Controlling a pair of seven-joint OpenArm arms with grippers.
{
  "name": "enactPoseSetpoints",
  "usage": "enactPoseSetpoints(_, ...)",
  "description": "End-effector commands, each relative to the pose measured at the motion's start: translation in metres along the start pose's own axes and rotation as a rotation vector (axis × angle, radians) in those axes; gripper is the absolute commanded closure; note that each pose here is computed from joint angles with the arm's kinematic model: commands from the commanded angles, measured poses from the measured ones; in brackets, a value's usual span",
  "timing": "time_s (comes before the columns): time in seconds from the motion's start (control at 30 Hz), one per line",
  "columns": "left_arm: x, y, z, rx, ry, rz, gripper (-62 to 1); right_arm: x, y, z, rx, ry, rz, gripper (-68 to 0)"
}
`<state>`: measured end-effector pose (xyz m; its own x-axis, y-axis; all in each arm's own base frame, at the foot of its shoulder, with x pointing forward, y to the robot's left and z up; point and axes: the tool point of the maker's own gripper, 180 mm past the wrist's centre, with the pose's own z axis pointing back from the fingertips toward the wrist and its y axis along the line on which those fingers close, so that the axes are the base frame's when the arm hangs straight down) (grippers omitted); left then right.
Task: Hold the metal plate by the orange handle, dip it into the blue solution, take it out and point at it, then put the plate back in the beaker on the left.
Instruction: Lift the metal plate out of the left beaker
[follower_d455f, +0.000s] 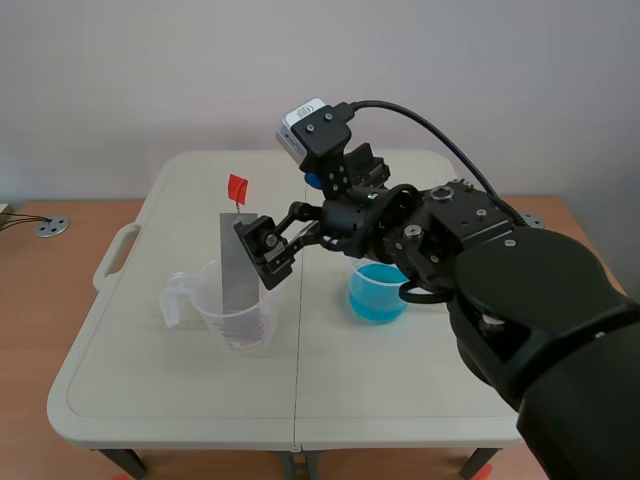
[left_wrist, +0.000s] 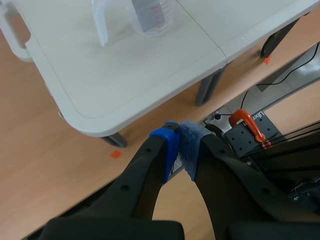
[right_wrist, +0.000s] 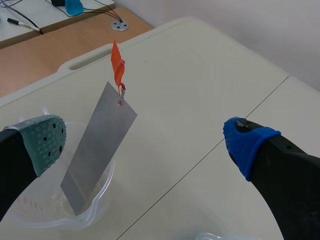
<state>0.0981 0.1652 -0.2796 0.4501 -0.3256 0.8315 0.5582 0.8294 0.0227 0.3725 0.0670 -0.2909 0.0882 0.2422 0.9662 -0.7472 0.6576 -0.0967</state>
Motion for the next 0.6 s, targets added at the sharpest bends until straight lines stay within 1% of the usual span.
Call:
enactPoseSetpoints(0.0, 0.004, -0.002, 0.000, -0.002, -0.020, 0.010, -1.5, 0.030, -0.007, -0.007, -0.007, -0.075, 0.020, -66.3)
enactPoseSetpoints(0.1, 0.004, -0.002, 0.000, -0.002, -0.021, 0.010, -1.5, 0.034, -0.006, -0.015, 0.003, -0.084, 0.018, -66.3)
enactPoseSetpoints(0.17, 0.004, -0.002, 0.000, -0.002, -0.021, 0.010, -1.5, 0.038, -0.004, -0.021, 0.011, -0.094, 0.030, -66.0)
enactPoseSetpoints(0.27, 0.005, -0.002, 0.000, -0.002, -0.028, 0.010, -1.5, 0.038, -0.001, -0.028, 0.025, -0.084, 0.042, -62.0)
enactPoseSetpoints(0.47, 0.006, -0.002, 0.000, -0.002, -0.029, 0.010, -1.5, 0.039, 0.006, -0.036, 0.045, -0.095, 0.038, -61.3)
enactPoseSetpoints(0.5, 0.006, -0.002, 0.000, -0.002, -0.029, 0.010, -1.5, 0.038, 0.007, -0.038, 0.049, -0.094, 0.046, -60.1)
enactPoseSetpoints(0.57, 0.006, -0.002, 0.000, -0.002, -0.030, 0.010, -1.5, 0.035, 0.010, -0.041, 0.056, -0.090, 0.040, -57.3)
